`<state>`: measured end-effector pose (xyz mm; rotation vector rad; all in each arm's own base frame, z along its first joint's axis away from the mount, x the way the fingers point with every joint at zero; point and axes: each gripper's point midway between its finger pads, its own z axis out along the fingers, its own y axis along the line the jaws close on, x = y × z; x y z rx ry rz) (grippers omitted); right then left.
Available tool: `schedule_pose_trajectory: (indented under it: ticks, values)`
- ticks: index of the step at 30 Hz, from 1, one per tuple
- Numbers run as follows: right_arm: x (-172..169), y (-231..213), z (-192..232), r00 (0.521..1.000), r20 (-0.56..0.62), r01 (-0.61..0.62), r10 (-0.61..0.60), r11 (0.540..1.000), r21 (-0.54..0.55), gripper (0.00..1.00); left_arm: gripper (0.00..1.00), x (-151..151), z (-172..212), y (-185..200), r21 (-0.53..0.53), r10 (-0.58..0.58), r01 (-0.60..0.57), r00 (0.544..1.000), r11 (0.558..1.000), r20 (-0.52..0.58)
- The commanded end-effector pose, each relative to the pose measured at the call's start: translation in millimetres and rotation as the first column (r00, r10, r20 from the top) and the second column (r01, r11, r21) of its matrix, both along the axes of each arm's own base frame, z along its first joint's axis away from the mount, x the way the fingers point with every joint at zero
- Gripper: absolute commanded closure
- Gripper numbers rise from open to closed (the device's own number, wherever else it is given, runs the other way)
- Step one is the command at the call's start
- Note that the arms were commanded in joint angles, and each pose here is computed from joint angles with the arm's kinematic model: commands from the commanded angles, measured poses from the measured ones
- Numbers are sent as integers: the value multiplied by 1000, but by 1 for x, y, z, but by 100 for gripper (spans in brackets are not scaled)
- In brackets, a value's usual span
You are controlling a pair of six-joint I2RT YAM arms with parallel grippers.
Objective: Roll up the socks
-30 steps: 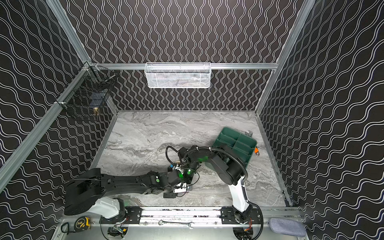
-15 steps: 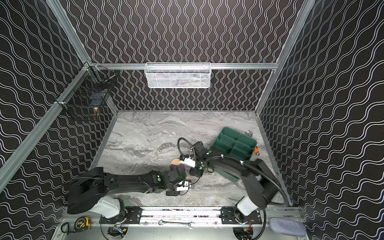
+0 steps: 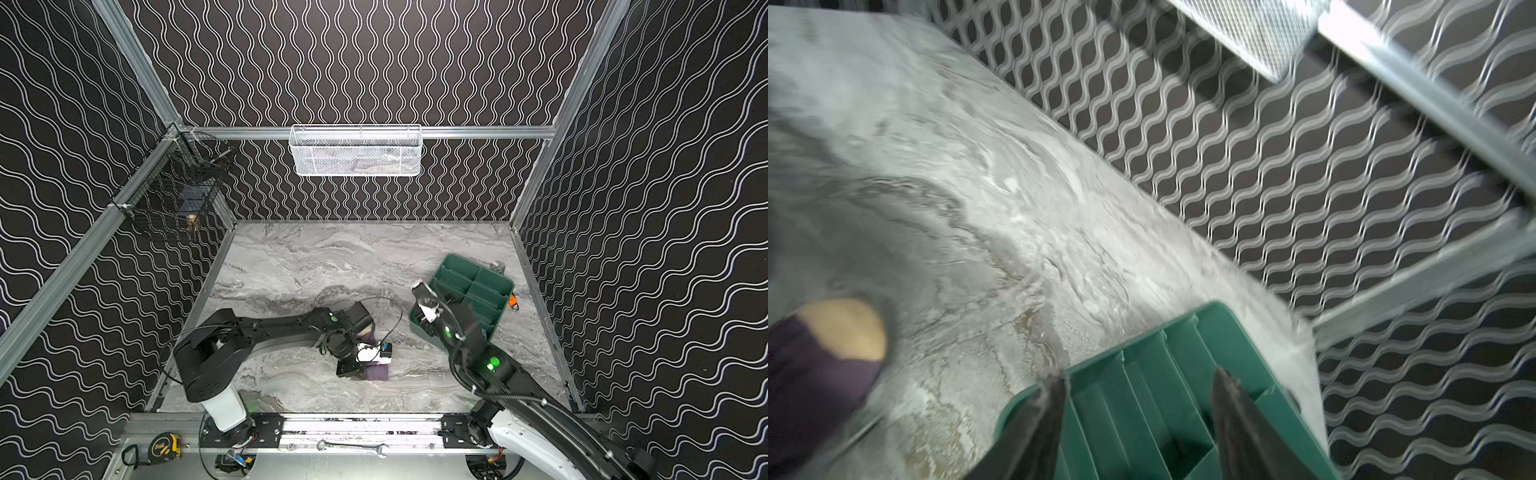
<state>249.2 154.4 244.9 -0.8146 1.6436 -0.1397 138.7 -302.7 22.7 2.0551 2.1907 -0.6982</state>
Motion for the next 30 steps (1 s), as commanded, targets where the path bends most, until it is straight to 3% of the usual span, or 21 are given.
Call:
schedule_pose_trajectory:
  ticks: [1,3,6,10,12,18,24,27,30]
  values:
    - [-26,8,-19,989,74,-98,124,954,-284,42,100,-9,-11,29,134,71,-56,992,989,-108]
    - [-44,13,-39,978,107,-112,180,879,-463,42,100,-4,-13,31,140,106,-86,984,986,-140]
    - [-67,29,-63,945,161,-118,285,756,-644,42,100,-1,-18,34,161,138,-111,976,981,-169]
    - [-106,68,-96,864,137,-233,485,626,-744,40,100,2,-24,37,188,166,-130,967,973,-191]
    - [-122,86,-120,836,48,-330,546,572,-751,39,100,3,-25,38,194,171,-133,965,972,-197]
    - [-128,118,-176,832,-100,-426,546,513,-745,34,100,5,-27,41,202,186,-145,962,969,-198]
    - [-101,119,-211,867,-170,-431,469,534,-727,34,100,5,-27,41,203,185,-144,962,968,-201]
    - [-96,118,-223,860,-212,-458,463,521,-720,37,100,5,-28,41,204,184,-143,962,968,-201]
    - [-99,115,-238,844,-268,-494,464,482,-724,48,100,5,-28,42,206,184,-142,963,968,-199]
